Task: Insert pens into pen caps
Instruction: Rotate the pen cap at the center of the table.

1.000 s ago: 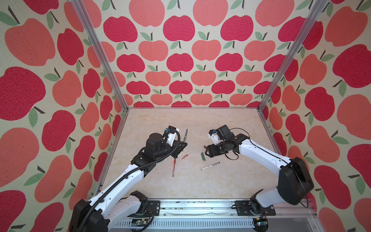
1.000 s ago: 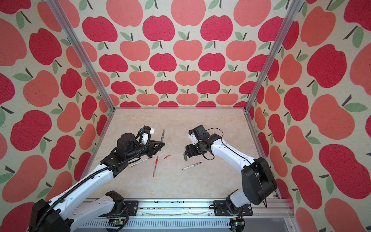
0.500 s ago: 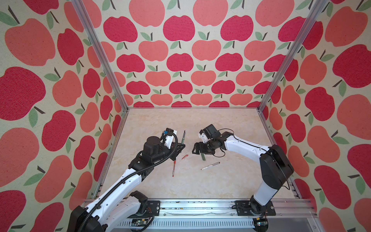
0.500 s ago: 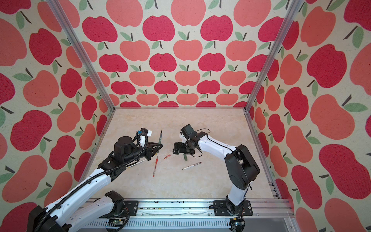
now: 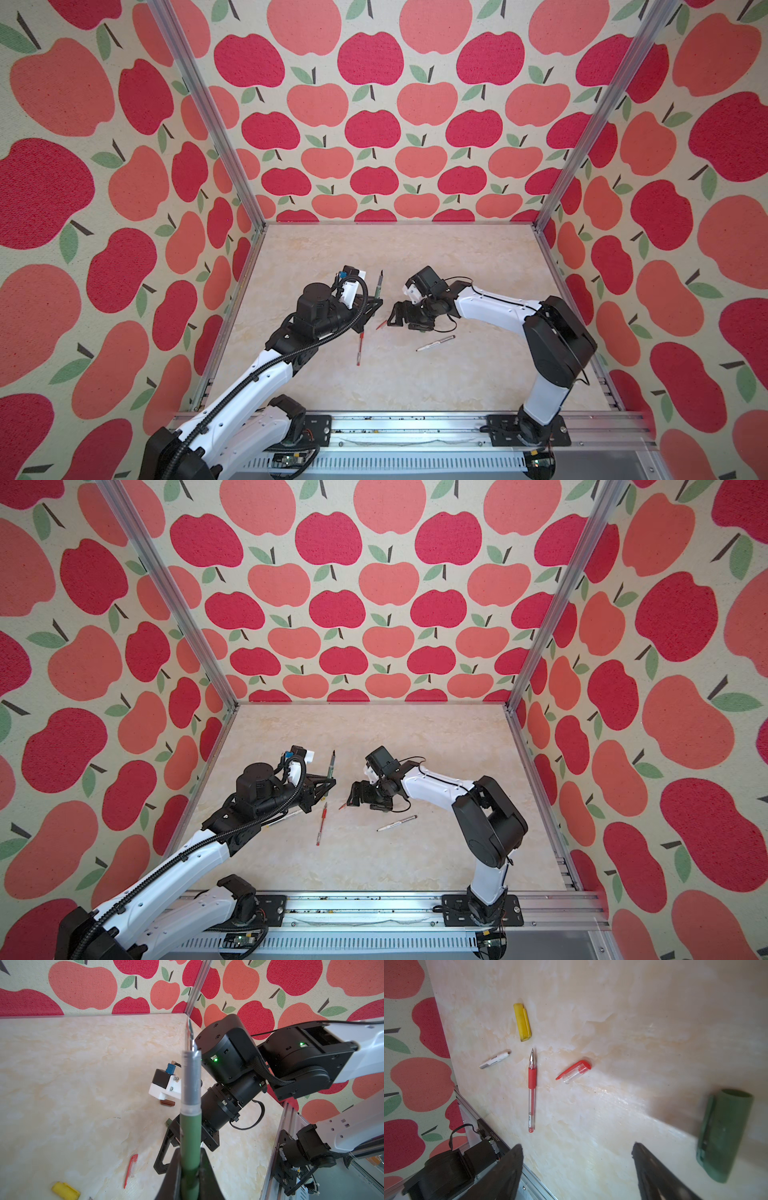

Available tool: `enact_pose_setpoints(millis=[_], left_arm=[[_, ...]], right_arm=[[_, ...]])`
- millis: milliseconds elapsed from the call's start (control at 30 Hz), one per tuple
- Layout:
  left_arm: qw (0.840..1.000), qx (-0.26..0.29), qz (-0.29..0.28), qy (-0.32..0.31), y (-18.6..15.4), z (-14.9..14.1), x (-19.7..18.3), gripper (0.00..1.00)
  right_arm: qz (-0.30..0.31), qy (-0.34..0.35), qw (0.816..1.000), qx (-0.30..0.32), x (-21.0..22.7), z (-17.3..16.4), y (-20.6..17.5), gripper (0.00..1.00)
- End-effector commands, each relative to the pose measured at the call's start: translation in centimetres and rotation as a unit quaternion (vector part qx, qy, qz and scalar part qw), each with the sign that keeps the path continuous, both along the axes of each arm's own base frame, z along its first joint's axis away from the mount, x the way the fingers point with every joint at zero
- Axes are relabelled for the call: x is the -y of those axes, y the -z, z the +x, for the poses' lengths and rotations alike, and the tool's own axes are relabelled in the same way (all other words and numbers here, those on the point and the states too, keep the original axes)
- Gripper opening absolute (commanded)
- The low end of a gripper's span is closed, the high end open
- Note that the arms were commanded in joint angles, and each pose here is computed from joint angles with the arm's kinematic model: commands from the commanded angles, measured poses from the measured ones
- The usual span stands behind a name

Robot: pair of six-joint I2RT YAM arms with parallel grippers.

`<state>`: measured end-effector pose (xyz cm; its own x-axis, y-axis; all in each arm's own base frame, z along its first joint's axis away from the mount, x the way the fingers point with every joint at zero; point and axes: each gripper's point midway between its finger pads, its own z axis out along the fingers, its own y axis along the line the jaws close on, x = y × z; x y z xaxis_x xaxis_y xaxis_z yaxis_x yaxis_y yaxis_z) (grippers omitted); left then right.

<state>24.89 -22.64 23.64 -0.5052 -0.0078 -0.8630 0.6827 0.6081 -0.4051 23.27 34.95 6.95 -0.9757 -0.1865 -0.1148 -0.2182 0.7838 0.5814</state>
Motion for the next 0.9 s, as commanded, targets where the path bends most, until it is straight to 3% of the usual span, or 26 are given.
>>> enact_pose_setpoints(millis=[0, 867], left_arm=[[1.0, 0.01, 0.005, 0.002, -0.3, 0.3, 0.0, 0.0], [1.0, 0.01, 0.001, -0.002, -0.8, 0.8, 0.2, 0.0]], right_arm=[[-0.008, 0.002, 1.0, -0.021, 0.2, -0.7, 1.4, 0.86], [-0.077, 0.02, 0.997, -0.003, 4.3, 0.9, 5.0, 0.88]])
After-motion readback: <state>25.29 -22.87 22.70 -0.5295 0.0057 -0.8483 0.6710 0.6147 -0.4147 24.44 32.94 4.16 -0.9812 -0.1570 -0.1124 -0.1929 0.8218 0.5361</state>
